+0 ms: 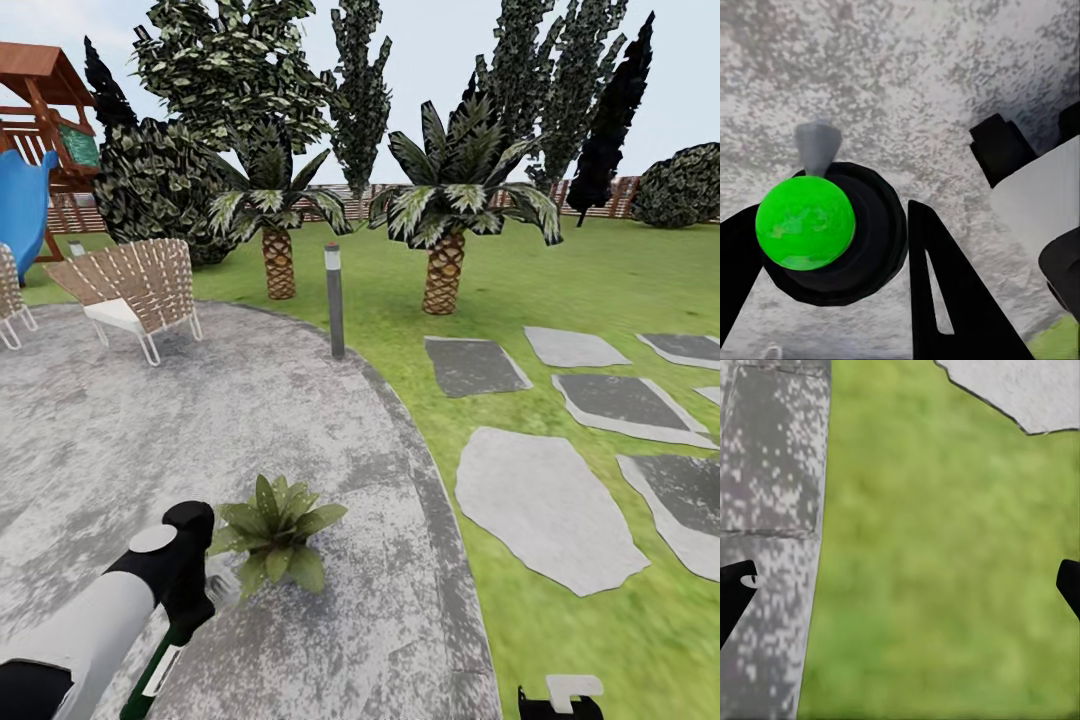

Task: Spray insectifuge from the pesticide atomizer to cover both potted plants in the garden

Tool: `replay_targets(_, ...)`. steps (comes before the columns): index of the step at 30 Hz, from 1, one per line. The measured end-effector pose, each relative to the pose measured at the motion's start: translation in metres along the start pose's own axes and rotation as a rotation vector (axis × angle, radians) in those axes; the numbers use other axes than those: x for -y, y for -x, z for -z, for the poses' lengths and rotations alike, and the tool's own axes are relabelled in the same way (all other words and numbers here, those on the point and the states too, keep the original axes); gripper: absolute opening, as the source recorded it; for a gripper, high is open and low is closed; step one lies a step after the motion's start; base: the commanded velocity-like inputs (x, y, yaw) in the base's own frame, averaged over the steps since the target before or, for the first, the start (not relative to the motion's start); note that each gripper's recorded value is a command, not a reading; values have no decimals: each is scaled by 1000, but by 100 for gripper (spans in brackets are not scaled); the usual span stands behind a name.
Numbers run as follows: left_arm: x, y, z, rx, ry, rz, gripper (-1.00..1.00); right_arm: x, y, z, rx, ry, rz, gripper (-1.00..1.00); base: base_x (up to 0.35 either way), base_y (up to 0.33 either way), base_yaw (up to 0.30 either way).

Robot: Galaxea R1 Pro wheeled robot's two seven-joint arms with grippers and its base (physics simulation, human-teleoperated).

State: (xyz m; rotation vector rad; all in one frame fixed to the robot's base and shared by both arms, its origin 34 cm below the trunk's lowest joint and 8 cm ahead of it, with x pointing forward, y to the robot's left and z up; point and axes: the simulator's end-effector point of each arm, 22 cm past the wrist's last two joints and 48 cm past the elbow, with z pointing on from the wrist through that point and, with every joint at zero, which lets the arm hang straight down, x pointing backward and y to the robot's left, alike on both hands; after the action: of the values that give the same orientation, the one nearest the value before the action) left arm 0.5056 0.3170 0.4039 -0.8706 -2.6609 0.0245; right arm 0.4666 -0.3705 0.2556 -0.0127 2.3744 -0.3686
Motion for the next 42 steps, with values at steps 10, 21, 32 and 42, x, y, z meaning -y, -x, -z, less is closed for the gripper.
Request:
replay_targets(10, -25, -13, 3, 65, -32, 103, -100, 1, 0, 0, 0, -1, 1, 100, 0, 0, 0)
replay_targets(21, -21, -30, -24, 30, -32, 117, -100, 1, 0, 0, 0, -1, 1, 100, 35, 27, 0)
replay_targets(32, -7, -20, -27, 63, -71, 114, -100, 1, 0, 0, 0, -1, 1, 100, 142, 129, 0)
replay_targets(42, 3, -9, -25, 77, -80, 99, -100, -6, 1, 1, 2, 6, -5, 100, 0, 0, 196)
